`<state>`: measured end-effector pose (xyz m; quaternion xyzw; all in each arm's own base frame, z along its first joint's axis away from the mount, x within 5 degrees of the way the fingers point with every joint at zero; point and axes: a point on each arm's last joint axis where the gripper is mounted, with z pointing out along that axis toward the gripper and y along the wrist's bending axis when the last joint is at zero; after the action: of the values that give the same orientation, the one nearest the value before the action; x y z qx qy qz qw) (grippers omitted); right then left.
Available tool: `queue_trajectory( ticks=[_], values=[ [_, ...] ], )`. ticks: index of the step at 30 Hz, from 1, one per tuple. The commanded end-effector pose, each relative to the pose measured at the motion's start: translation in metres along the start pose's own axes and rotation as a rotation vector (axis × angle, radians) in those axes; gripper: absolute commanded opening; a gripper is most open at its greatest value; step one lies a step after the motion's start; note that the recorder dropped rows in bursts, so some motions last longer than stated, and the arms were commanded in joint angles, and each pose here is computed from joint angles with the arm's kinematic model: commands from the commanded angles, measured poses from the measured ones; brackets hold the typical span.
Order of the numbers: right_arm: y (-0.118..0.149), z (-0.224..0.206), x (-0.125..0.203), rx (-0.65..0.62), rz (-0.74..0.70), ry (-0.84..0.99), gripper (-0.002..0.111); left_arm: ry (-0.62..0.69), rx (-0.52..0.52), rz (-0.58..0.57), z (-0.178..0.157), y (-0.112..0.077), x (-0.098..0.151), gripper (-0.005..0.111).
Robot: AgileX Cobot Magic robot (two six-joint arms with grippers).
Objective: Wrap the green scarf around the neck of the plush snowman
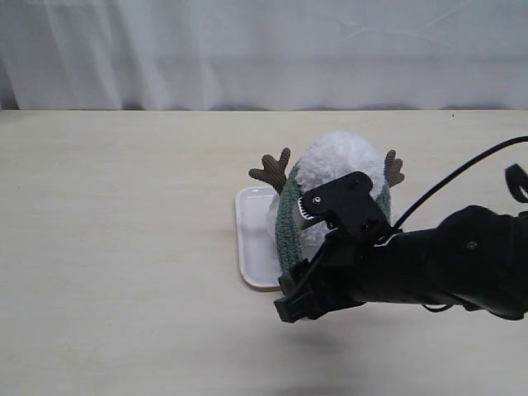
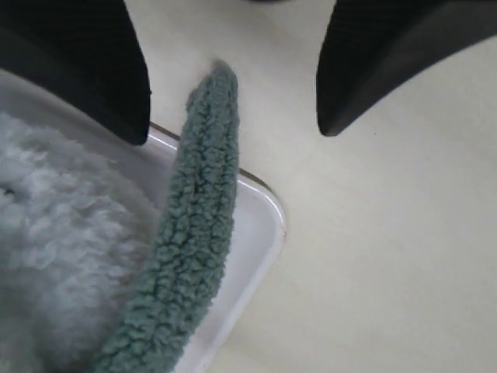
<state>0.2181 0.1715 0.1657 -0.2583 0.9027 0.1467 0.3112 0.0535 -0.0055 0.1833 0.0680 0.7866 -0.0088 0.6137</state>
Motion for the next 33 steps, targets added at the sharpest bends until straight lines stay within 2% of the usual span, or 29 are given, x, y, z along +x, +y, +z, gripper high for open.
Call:
queue_trajectory(
  ticks=[1,5,8,14,19,23,28,33],
  values=[
    [-0.001,0.015,-0.001,0.017,-0.006,0.02,0.06,-0.014,0.007,0.002,0.0,0.0,-0.001,0.0],
    [-0.002,0.026,-0.005,0.024,-0.02,0.029,0.052,-0.014,0.007,0.002,0.0,0.0,-0.001,0.0],
    [-0.002,0.032,-0.007,0.025,-0.03,0.039,0.04,-0.014,0.007,0.002,0.0,0.0,-0.001,0.0],
    [-0.003,0.031,-0.009,0.033,-0.09,0.025,0.004,-0.014,0.007,0.002,0.0,0.0,-0.001,0.0],
    [-0.001,0.015,-0.02,0.035,-0.2,-0.043,0.004,-0.014,0.007,0.002,0.0,0.0,-0.001,0.0],
    [0.001,0.0,-0.028,0.03,-0.215,-0.093,0.004,-0.014,0.007,0.002,0.0,0.0,-0.001,0.0],
    [0.003,-0.003,-0.026,0.015,-0.506,-0.071,0.004,-0.014,0.007,0.002,0.0,0.0,-0.001,0.0],
    [0.006,-0.003,-0.022,-0.032,-0.401,-0.033,0.008,-0.014,0.007,0.002,0.0,0.0,-0.001,0.0]
  ],
)
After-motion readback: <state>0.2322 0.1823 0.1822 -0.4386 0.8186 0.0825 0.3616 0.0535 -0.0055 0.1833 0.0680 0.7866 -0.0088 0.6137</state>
